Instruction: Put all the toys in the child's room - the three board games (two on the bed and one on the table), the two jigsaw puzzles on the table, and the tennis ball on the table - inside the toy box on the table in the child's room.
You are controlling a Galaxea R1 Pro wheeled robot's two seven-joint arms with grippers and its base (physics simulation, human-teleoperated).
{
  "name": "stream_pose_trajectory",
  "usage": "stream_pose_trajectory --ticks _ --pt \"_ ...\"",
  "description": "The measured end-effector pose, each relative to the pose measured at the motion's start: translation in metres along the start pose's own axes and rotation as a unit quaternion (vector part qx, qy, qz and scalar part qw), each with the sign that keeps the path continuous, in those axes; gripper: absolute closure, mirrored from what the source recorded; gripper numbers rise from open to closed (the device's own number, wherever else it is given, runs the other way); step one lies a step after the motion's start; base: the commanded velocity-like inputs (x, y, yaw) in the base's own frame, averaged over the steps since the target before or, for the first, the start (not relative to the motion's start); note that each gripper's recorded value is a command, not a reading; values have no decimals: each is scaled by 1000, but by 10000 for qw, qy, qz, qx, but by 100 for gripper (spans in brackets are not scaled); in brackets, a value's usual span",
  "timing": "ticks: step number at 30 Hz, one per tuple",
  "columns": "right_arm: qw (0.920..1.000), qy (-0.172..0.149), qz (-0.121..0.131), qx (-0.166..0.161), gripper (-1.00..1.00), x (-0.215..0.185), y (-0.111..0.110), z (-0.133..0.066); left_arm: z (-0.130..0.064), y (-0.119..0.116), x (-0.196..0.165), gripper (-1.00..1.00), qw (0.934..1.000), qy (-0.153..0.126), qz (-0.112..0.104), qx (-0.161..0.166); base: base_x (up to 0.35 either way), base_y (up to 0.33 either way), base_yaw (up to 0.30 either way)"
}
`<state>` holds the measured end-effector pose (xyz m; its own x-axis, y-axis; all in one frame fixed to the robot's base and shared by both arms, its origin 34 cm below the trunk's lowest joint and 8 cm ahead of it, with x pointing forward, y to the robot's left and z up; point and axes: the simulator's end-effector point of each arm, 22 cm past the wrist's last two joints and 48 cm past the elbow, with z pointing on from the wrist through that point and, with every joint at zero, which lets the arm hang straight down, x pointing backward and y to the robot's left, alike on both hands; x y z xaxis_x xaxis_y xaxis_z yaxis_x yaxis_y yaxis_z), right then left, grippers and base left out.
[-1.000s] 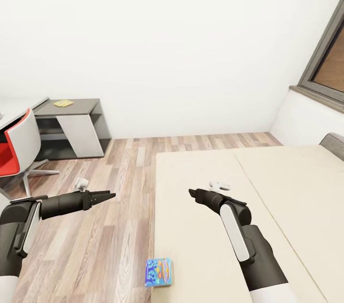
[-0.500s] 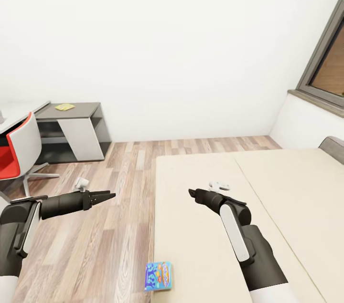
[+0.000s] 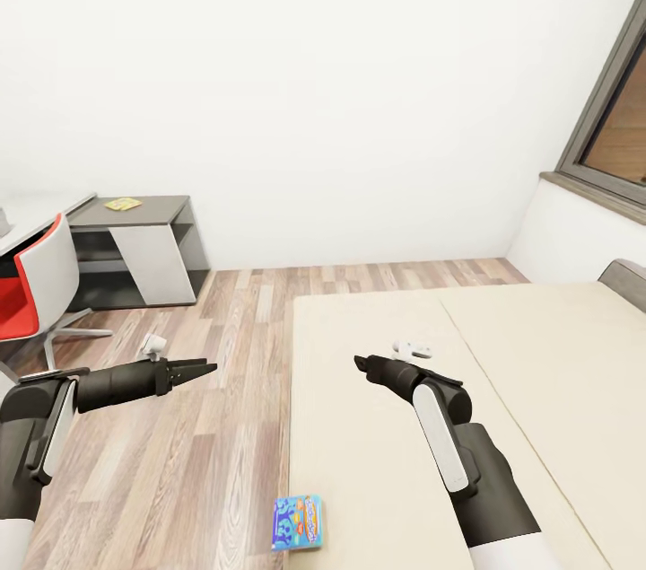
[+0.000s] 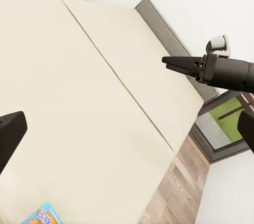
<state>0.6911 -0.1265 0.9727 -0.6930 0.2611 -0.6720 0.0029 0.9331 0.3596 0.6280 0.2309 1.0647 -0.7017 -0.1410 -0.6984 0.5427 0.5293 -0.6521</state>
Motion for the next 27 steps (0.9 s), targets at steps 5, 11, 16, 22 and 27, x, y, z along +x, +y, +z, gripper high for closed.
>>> stream_pose_trajectory --ticks 5,11,16,22,27 --pt "10000 -5 -3 -2 -100 0 0 0 0 0 0 -100 10000 -2 3 0 0 0 1" --pt "10000 -44 -11 -10 -100 -3 2 -3 -1 -3 -2 -100 10000 -21 32 4 0 0 0" --pt "10000 -76 -17 -25 -100 -6 4 -5 -3 -6 -5 -100 10000 -41 65 7 0 0 0" --pt "9999 -117 -33 -24 -100 -10 4 -9 -5 -9 -8 -100 9999 -67 107 11 0 0 0" --pt "9999 -160 -47 -26 -100 -13 5 -11 -6 -12 -10 -100 9999 -85 142 19 0 0 0"
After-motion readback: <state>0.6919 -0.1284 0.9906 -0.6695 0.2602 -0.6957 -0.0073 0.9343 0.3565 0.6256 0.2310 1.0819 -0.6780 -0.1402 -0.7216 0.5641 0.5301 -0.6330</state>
